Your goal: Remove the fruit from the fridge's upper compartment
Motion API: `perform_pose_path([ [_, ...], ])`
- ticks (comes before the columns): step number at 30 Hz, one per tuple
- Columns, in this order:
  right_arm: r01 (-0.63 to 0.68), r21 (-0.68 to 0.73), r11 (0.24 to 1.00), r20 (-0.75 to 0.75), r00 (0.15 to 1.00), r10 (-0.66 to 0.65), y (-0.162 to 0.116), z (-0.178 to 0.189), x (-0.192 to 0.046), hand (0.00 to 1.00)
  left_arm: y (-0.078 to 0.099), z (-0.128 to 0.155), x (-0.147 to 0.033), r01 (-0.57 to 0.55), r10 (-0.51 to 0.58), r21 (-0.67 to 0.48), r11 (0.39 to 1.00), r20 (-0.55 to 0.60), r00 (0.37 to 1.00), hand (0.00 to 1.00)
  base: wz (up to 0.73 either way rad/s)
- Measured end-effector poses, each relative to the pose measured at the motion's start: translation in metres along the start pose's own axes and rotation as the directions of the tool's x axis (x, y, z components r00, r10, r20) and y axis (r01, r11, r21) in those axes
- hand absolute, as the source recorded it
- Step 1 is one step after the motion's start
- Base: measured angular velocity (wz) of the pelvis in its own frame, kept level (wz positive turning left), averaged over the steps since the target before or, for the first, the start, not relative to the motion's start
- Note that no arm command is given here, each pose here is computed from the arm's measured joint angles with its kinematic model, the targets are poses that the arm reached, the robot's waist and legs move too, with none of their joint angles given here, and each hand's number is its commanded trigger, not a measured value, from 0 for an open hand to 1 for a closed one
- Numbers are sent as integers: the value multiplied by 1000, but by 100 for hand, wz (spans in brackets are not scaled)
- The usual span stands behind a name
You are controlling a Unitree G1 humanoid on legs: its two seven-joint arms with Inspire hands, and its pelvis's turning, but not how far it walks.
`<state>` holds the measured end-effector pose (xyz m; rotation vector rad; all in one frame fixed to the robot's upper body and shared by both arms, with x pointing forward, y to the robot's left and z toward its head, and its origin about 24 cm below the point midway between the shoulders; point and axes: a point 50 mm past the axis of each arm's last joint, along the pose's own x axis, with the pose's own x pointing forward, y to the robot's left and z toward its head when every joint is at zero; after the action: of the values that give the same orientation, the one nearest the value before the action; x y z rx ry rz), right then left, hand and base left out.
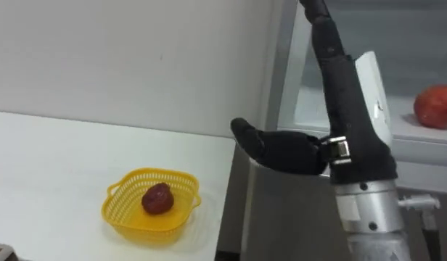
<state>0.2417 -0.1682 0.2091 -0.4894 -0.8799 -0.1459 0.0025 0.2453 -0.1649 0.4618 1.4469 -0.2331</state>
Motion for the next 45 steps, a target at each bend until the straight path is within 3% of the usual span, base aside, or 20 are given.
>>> perform_pose_path([
  [12, 227, -34, 973, 53, 973, -225, -30, 1, -3, 0, -3, 2, 1, -22, 22, 2, 1000, 16, 1000, 0, -2],
  [19, 247, -2, 969, 7, 969, -247, -33, -5, -6, 0, -3, 2, 1, -22, 22, 3, 1000, 18, 1000, 0, 0],
  [27, 286, -57, 956, -48, 956, -289, -47, -22, -8, 0, -5, 1, 1, -16, 16, 2, 1000, 14, 1000, 0, 0],
  [34, 279, -122, 953, -228, 926, -300, -56, -62, -17, 0, -6, 0, 0, 10, -10, -1, 1000, 6, 1000, 0, 0],
  [45, 343, -96, 934, -340, 871, -355, -88, -95, 16, 0, -1, -4, -1, 3, -3, -2, 1000, 5, 1000, 0, 2],
])
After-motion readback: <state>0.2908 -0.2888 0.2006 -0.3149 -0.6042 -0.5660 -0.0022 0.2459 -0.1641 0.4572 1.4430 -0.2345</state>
